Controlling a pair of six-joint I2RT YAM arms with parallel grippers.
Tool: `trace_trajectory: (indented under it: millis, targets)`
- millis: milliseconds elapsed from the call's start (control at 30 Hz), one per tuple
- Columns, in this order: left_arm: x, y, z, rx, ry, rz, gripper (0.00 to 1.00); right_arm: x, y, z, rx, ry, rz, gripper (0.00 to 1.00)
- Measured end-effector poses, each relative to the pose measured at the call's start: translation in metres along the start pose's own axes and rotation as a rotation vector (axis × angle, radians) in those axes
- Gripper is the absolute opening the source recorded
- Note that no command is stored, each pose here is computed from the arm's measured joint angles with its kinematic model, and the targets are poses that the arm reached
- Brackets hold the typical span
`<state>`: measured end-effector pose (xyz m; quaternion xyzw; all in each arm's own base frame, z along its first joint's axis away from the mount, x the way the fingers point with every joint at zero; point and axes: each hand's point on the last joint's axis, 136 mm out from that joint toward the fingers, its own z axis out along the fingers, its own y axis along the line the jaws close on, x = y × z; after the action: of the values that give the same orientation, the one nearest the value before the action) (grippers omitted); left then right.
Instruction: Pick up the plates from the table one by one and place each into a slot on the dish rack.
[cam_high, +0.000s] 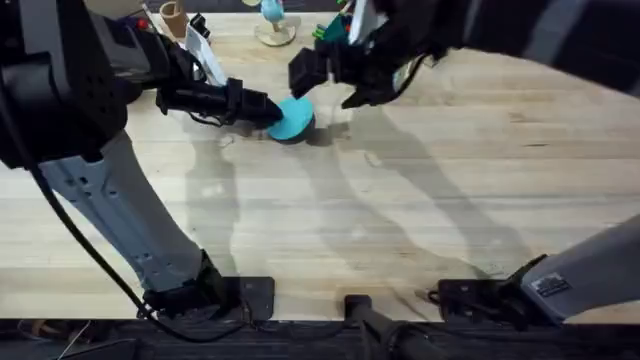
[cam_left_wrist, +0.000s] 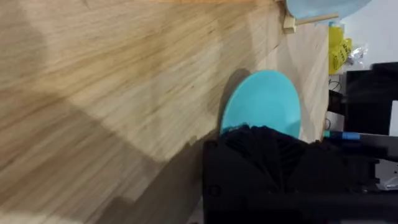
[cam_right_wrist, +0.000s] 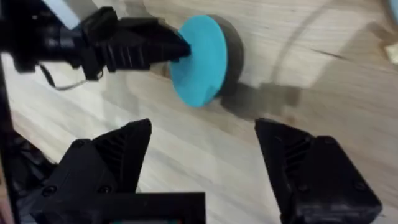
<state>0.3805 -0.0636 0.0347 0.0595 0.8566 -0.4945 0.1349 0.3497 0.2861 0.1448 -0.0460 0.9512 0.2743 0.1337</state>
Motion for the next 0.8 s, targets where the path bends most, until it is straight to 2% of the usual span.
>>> trace_trajectory:
  millis: [133,167,200,367,533,700,800]
  targets:
    - [0.000,0.000,0.000,0.000,0.000,0.000,0.039,-0.005,0.004,0.027,-0.019,-0.004,0.043,0.993]
    - [0.000,0.000,0.000,0.000,0.000,-0.001,0.039,-0.007,0.003,0.051,-0.025,0.000,0.098,0.987]
    - [0.000,0.000,0.000,0.000,0.000,0.000,0.039,-0.006,0.001,0.057,-0.023,0.005,0.115,0.978]
    - [0.000,0.000,0.000,0.000,0.000,-0.001,0.039,-0.001,-0.009,0.087,-0.007,0.032,0.200,0.950]
    - [0.000,0.000,0.000,0.000,0.000,-0.001,0.039,-0.004,-0.005,0.097,-0.026,0.016,0.230,0.934]
    - [0.000,0.000,0.000,0.000,0.000,-0.001,0.039,-0.002,0.004,0.100,-0.043,0.013,0.232,0.789]
    - [0.000,0.000,0.000,0.000,0.000,-0.001,0.039,0.000,0.006,0.101,-0.044,0.016,0.233,0.576]
